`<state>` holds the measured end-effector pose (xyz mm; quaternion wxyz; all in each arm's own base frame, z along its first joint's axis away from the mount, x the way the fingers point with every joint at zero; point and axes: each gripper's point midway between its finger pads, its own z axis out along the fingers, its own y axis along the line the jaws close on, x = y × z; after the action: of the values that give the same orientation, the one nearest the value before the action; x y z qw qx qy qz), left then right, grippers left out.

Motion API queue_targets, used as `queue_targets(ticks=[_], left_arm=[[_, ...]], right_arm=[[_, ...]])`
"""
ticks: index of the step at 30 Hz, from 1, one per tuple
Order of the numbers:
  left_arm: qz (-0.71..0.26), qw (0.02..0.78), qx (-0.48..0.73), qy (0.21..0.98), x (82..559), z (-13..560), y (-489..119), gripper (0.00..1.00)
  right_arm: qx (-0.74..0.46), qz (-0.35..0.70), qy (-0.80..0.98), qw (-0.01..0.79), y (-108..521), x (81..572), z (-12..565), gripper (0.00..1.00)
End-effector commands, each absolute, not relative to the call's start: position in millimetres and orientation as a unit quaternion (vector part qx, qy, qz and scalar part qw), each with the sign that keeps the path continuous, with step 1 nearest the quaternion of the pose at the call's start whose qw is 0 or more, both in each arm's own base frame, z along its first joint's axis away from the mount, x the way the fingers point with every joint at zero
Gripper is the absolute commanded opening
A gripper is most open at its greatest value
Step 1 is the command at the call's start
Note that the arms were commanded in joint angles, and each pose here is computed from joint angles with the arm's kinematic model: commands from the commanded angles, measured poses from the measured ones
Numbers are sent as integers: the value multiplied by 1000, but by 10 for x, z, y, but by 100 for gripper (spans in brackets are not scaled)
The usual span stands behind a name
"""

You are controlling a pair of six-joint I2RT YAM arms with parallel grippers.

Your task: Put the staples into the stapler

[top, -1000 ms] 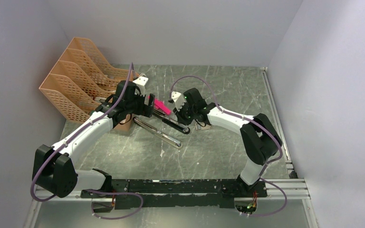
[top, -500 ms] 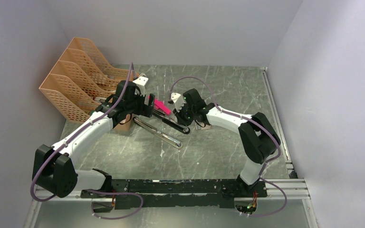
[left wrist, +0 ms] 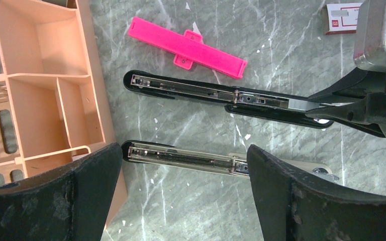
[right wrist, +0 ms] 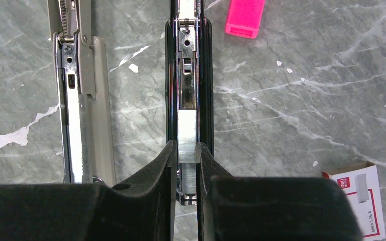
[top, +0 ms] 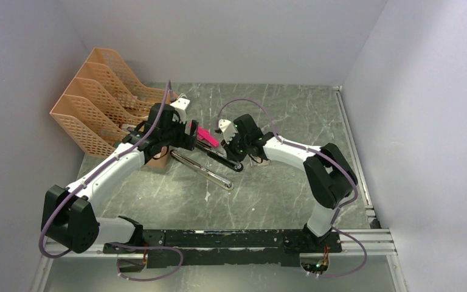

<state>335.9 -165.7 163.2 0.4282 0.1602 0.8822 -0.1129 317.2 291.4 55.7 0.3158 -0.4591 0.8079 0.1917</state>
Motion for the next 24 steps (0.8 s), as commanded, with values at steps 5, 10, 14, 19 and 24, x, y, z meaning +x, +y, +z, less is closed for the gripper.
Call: queue_targets(ticks=[5, 10, 14, 19, 24], left_arm=[[-121, 444, 170, 872, 3357, 1711, -1702, 98], [-122, 443, 171, 871, 3353, 1711, -1708, 98], [-121, 443, 171, 872, 3355, 1708, -1705, 98], [-121, 443, 171, 872, 3356, 1706, -1706, 98], [-121, 444, 171, 871, 3358, 1708, -1707, 98]], right_arm=[[-459, 194, 811, 308, 2955, 3197, 521, 0], [-459, 193, 813, 303, 2949, 3187, 501, 0], [-458, 192, 814, 300, 2946, 3189, 493, 0], [-459, 191, 816, 295, 2941, 3184, 477, 0], [-459, 190, 818, 289, 2936, 3179, 461, 0]])
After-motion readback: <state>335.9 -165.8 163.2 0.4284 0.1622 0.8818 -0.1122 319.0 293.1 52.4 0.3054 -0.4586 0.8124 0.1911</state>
